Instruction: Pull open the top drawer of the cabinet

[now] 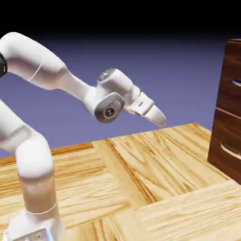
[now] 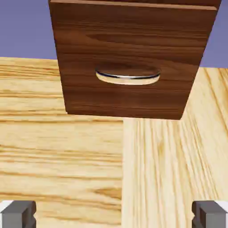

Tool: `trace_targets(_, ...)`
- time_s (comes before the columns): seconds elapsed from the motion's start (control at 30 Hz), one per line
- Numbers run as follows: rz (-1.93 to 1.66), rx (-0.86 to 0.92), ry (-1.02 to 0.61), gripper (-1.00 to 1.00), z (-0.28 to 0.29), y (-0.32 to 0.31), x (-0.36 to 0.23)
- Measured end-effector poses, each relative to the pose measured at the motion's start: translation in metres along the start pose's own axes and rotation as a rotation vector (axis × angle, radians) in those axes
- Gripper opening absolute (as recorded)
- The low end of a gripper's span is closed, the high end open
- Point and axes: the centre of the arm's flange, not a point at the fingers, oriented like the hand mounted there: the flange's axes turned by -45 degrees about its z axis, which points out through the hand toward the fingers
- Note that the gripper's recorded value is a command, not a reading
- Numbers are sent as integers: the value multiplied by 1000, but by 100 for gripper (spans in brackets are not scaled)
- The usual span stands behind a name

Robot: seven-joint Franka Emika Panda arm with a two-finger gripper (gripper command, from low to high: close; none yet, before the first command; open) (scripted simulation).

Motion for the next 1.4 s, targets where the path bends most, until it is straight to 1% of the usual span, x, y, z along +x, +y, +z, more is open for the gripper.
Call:
trace_targets(0.2, -459, 21, 156, 0, -49, -25, 57)
trace_targets(0.4, -887, -27, 317, 0, -105, -40, 102)
trace_targets(0.6, -1276, -142, 464, 0, -160, -40, 136)
trace_targets(0.83, -1673, -355, 590, 0, -215, -21, 166)
trace_targets(1.0, -1917, -546, 631, 0, -242, 3, 183)
trace_targets(1.13, -2091, -712, 627, 0, -254, 28, 195)
trace_targets(1.27, -2250, -880, 587, 0, -256, 55, 207)
trace_targets(1.4, -2397, -1041, 508, 0, -248, 84, 218)
